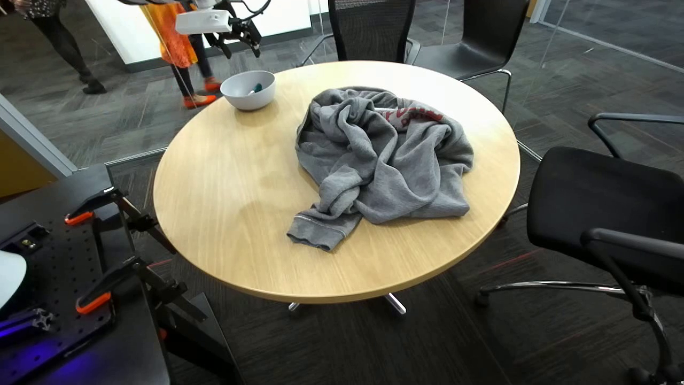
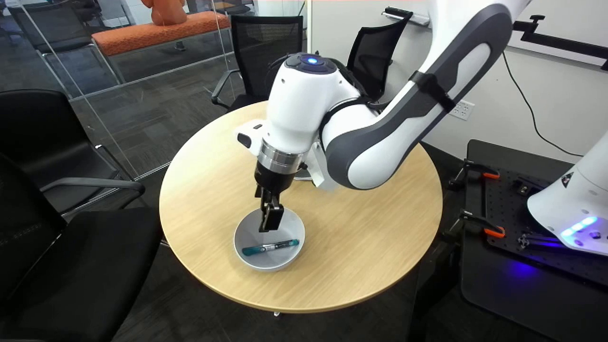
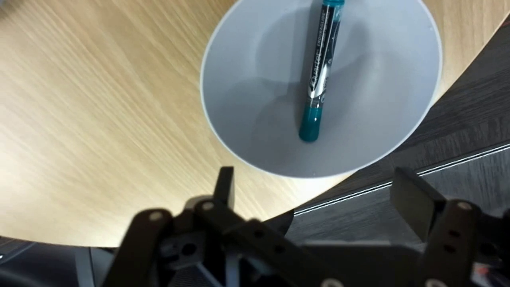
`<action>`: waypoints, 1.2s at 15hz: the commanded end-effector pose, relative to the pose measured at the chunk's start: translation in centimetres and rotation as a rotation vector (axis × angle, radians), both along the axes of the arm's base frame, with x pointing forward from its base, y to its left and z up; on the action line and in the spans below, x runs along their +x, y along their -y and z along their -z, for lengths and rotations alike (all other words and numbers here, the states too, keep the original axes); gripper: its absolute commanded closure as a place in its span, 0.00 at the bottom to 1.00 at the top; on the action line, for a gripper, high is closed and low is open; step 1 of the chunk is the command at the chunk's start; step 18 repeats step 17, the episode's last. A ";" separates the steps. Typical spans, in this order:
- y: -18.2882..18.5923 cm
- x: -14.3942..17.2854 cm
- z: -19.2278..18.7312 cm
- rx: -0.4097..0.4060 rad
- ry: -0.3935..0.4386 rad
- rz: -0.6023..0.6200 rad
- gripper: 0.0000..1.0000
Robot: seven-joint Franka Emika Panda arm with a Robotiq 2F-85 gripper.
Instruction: Slide the bowl to the left then put the pen inside the bowl
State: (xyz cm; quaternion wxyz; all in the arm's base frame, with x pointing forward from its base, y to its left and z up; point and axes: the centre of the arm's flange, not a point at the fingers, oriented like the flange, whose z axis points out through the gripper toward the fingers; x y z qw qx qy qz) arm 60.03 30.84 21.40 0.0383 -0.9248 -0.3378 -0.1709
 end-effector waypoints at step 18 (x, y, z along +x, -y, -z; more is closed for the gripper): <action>8.0 -8.5 -1.7 0.092 0.159 0.115 0.00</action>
